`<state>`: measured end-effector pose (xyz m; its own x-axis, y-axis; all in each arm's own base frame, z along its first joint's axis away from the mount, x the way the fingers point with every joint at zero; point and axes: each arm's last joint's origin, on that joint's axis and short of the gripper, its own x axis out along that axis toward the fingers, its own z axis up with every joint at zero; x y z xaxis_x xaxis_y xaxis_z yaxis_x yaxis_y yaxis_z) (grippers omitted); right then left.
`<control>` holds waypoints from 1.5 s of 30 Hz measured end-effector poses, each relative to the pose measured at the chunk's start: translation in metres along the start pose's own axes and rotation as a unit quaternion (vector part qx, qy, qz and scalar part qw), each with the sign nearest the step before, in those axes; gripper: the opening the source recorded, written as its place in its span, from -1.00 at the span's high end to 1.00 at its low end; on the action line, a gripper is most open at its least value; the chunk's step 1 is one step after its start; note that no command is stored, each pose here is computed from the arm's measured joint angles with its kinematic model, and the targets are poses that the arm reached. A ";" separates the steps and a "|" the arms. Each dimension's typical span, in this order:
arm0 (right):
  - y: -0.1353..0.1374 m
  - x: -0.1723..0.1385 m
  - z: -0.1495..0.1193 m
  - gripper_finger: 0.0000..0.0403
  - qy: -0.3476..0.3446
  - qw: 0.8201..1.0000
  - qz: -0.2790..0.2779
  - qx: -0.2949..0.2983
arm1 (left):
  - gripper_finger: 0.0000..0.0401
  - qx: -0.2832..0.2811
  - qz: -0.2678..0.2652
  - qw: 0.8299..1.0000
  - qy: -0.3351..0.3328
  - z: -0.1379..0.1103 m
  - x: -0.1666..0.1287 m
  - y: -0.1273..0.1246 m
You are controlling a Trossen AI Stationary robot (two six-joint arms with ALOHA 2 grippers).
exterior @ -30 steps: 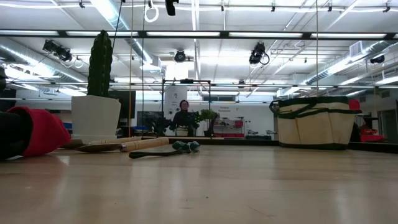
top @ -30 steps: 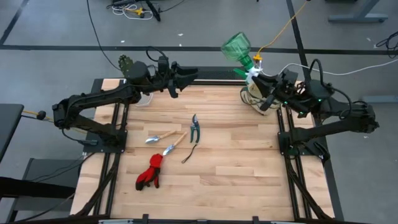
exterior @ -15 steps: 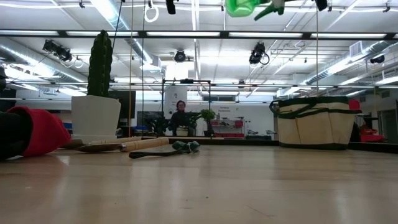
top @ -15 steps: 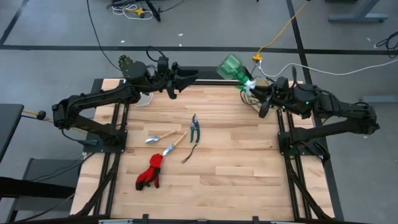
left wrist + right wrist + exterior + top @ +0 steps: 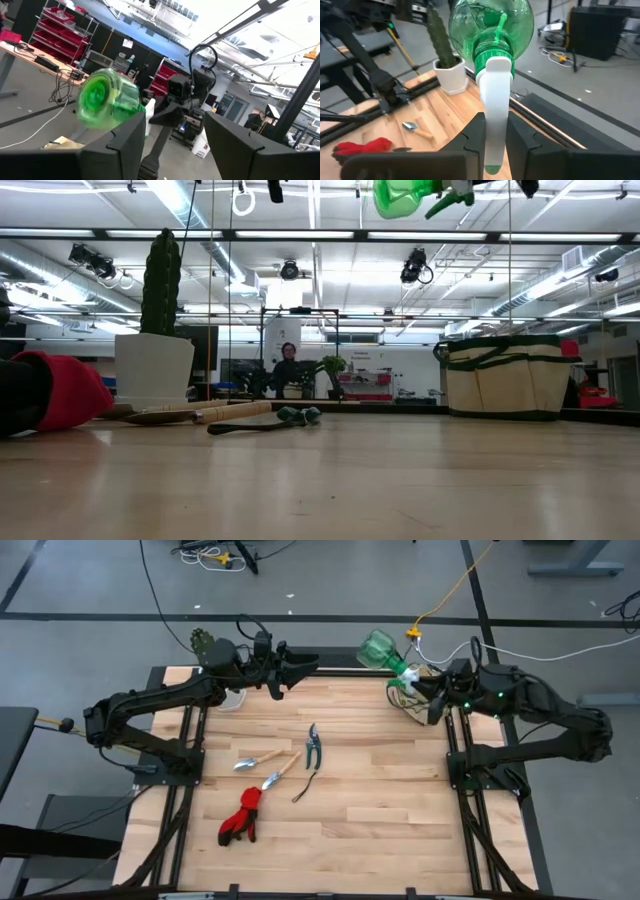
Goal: Pick & Place Garden tools in Gardening bag
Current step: Put the green spray bottle into the white gardening bag
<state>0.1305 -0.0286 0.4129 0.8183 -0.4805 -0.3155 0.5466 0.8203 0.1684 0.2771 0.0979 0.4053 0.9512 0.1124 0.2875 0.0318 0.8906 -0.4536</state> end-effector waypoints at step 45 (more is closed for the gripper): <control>-0.020 -0.022 0.046 0.74 0.266 0.956 -0.124 -0.026 | -0.04 -0.002 -0.005 1.000 0.011 -0.001 0.000 0.000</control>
<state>0.1098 -0.0491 0.4590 0.4509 -0.4485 -0.7717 0.6919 0.7219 -0.0153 0.2778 0.0969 0.4044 0.9570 0.0937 0.2744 0.0430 0.8900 -0.4539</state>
